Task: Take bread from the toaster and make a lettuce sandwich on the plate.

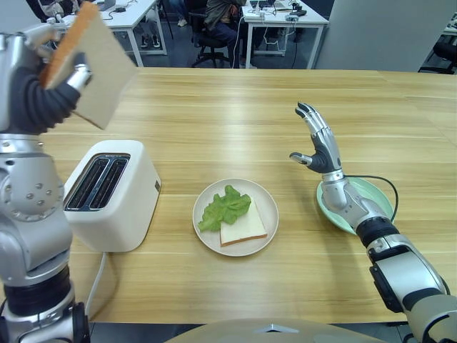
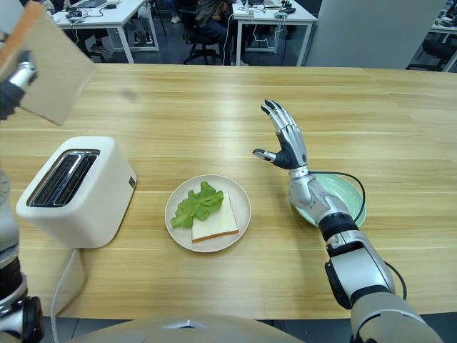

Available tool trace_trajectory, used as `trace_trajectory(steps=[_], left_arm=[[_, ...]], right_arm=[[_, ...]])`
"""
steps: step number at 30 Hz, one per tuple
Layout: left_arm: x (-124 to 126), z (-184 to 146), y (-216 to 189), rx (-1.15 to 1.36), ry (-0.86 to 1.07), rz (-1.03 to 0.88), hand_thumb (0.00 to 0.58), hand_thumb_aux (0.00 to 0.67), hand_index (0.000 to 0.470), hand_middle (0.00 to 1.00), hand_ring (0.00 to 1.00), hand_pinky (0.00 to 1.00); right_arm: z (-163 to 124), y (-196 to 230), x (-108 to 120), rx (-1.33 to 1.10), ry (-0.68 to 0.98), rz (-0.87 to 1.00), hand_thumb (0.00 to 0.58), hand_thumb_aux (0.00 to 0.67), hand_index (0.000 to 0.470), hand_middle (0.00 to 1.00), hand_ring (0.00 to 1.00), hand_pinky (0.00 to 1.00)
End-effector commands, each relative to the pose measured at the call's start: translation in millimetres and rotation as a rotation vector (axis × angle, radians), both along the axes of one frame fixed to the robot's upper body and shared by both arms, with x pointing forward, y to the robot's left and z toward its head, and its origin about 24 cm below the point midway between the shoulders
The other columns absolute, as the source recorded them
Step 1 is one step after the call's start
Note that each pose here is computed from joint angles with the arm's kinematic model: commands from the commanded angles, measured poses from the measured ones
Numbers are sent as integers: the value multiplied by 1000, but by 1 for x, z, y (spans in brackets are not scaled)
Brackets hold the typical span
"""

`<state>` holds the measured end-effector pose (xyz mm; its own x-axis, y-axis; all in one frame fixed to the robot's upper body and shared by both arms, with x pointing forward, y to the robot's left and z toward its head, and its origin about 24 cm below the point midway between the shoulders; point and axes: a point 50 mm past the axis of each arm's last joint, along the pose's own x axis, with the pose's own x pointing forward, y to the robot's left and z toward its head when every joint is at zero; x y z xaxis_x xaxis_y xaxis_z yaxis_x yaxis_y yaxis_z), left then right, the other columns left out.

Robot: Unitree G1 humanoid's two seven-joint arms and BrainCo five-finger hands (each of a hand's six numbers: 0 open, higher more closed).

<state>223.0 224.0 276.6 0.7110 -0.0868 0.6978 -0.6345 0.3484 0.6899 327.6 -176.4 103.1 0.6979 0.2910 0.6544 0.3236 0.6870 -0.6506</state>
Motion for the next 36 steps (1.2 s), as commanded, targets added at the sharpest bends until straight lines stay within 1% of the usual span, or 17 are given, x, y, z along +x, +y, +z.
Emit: trace_trajectory(steps=[1, 5, 8, 11, 13, 15, 17, 26, 31, 36], left_arm=[[34, -36, -28, -42, 242, -245, 580, 670, 460, 1000, 1000, 1000], [68, -83, -47, -155, 549, -463, 580, 670, 460, 1000, 1000, 1000], [87, -115, -57, -220, 772, -592, 580, 670, 460, 1000, 1000, 1000], [95, -142, -67, -217, 963, -709, 580, 670, 460, 1000, 1000, 1000], [97, -158, -72, -160, 1055, -753, 580, 670, 460, 1000, 1000, 1000], [93, -178, -81, -137, 1176, -835, 580, 670, 460, 1000, 1000, 1000], [91, -193, -87, -153, 1258, -896, 580, 670, 460, 1000, 1000, 1000], [93, -227, -96, -280, 1427, -989, 580, 670, 460, 1000, 1000, 1000], [97, -236, -97, -314, 1434, -961, 580, 670, 460, 1000, 1000, 1000], [104, -234, -92, -353, 1396, -927, 580, 670, 460, 1000, 1000, 1000]], right_arm=[[7, -8, 5, 3, -17, -39, 0, 0, 0, 0, 0, 0], [11, -13, 8, 11, -24, -59, 0, 0, 0, 0, 0, 0], [12, -15, 8, 13, -26, -65, 0, 0, 0, 0, 0, 0], [12, -16, 8, 14, -26, -68, 0, 0, 0, 0, 0, 0], [11, -17, 7, 13, -27, -68, 0, 0, 0, 0, 0, 0], [11, -17, 7, 12, -27, -68, 0, 0, 0, 0, 0, 0], [10, -16, 7, 11, -26, -66, 0, 0, 0, 0, 0, 0], [6, -13, 6, 4, -16, -56, 0, 0, 0, 0, 0, 0], [2, -8, 4, -13, -3, -37, 0, 0, 0, 0, 0, 0], [-2, -2, 1, -48, 11, 14, 0, 0, 0, 0, 0, 0]])
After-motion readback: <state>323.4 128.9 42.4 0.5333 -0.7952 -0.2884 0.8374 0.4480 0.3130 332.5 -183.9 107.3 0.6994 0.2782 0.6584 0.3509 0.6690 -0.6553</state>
